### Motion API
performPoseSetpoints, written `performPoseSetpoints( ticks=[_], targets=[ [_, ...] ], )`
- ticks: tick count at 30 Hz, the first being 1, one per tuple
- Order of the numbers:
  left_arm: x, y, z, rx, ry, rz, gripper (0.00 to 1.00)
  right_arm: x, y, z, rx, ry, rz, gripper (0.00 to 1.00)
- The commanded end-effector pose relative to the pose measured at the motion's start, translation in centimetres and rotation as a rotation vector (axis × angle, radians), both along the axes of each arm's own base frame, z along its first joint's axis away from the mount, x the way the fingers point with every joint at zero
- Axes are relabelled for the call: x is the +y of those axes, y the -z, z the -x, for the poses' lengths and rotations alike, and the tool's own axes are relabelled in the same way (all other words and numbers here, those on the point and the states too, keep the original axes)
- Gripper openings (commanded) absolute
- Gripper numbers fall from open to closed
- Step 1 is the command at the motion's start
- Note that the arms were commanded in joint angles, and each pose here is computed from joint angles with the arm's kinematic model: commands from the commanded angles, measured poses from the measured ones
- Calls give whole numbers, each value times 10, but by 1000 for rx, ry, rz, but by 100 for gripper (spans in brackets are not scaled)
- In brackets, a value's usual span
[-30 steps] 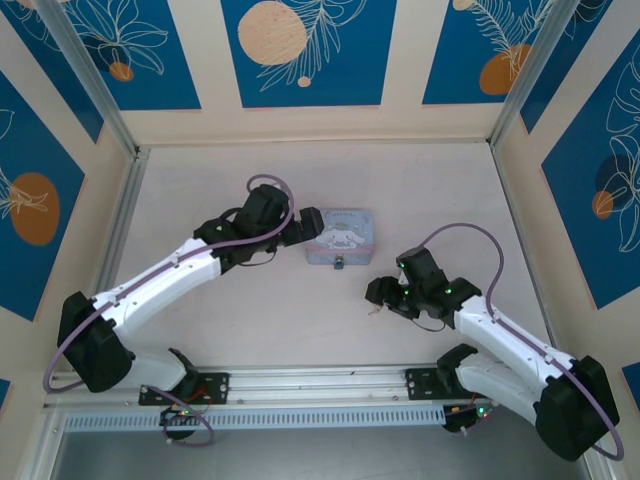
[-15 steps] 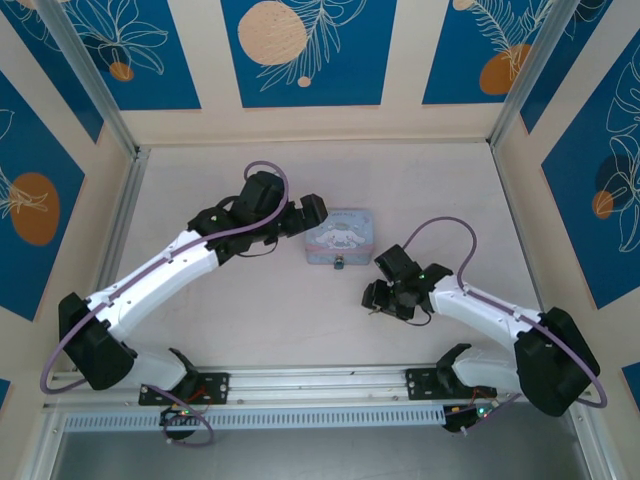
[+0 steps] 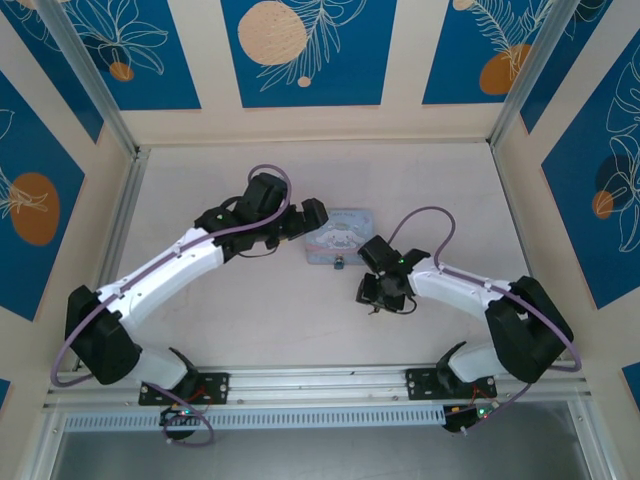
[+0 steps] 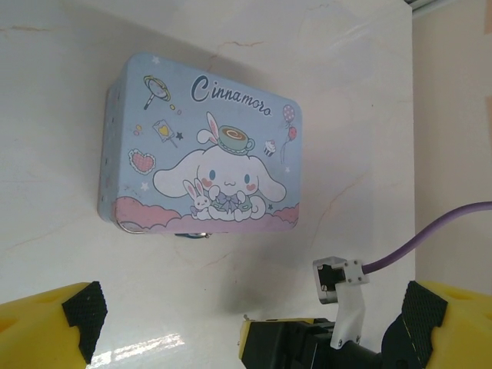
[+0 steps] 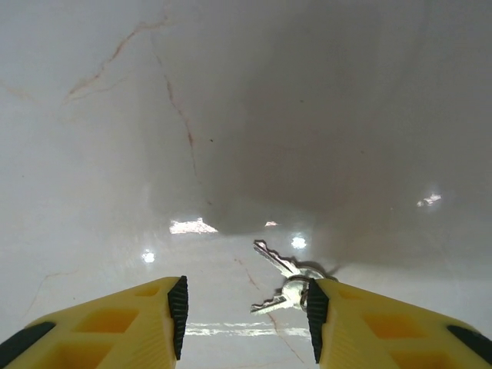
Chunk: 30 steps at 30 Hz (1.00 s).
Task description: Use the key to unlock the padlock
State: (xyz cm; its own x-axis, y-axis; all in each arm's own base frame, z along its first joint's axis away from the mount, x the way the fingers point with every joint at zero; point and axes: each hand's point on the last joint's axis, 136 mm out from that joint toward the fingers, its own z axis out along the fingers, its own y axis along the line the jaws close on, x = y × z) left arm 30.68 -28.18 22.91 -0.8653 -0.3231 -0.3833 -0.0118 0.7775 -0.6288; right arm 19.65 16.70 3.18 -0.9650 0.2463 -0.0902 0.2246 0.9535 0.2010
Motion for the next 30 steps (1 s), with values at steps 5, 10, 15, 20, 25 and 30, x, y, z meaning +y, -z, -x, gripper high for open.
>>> performPoseSetpoints(
  ticks=[5,10,15,20,25,30],
  targets=[
    [-11,5,-8,15,34,18,100,-12,1,11,28,9,81,49],
    [-17,11,-12,23,49,18,100,-17,-16,12,0,38,80,56],
    [-20,18,-18,20,40,9,100,-24,-22,25,34,167,53,61],
    [-22,19,-23,15,35,7,100,-14,-16,33,91,337,-39,61],
    [-24,20,-25,12,42,4,100,-11,-8,35,118,464,-75,61],
    [-24,22,-27,14,46,6,100,-9,0,34,137,492,-66,60]
  ],
)
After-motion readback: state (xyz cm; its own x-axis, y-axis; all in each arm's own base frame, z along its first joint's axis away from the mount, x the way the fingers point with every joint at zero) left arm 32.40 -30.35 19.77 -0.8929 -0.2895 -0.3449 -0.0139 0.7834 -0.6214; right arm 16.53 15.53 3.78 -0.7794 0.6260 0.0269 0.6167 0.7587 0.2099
